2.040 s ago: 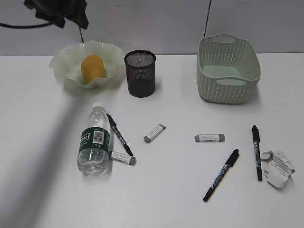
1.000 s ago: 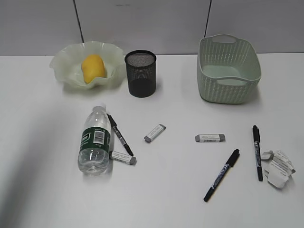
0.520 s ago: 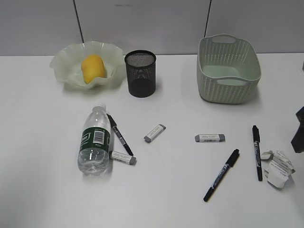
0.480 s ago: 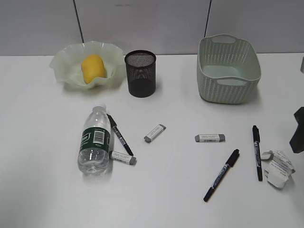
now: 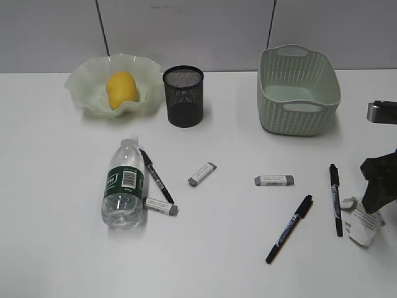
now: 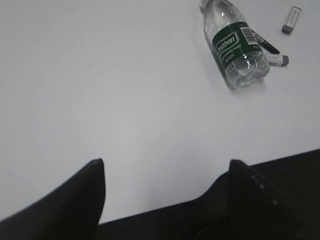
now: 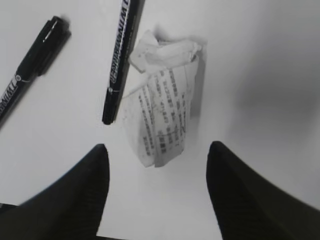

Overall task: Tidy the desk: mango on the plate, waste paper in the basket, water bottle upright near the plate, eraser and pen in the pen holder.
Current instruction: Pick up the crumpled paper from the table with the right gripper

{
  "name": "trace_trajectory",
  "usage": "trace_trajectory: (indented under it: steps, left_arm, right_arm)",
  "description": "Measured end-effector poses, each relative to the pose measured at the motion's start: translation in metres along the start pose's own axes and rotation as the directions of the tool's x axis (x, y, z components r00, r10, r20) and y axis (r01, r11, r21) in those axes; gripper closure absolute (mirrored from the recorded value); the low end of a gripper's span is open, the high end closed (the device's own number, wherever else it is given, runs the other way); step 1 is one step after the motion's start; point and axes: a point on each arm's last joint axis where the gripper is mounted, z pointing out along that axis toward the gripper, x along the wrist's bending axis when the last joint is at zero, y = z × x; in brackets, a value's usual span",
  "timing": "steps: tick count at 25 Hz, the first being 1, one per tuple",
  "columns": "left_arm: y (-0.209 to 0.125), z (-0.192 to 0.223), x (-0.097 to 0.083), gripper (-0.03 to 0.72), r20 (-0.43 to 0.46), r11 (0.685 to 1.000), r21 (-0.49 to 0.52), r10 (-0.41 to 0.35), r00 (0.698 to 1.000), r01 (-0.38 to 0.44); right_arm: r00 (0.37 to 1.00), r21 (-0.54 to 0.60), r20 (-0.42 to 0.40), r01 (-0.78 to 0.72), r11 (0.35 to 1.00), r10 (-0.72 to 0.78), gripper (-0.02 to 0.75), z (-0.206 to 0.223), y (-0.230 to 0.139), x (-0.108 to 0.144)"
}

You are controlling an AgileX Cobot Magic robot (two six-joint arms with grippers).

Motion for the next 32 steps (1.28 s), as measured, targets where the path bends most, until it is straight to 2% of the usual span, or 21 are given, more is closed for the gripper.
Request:
trace_trajectory:
  steps: [9,23,32]
  left_arm:
    - [-0.022,-0.011,-0.005,0.162,-0.008,0.992,-0.122,0.013,1.0,-0.014]
    - [-0.021,-0.004,-0.002,0.171,-0.026,0.989,-0.149,-0.025,0.999,0.021]
    - [-0.021,-0.004,-0.002,0.171,-0.027,0.989,-0.149,-0.025,0.999,0.021]
  right_arm:
    - [0.999,0.04,0.04,-0.009,0.999,0.007,0.248,0.023,0.005,-0.007]
    - [0.999,0.01,0.041,-0.021,1.0,0.02,0.248,0.029,0.01,-0.007]
    - [0.999,0.058,0.037,-0.033,0.998,0.031,0.339,0.046,0.01,-0.009]
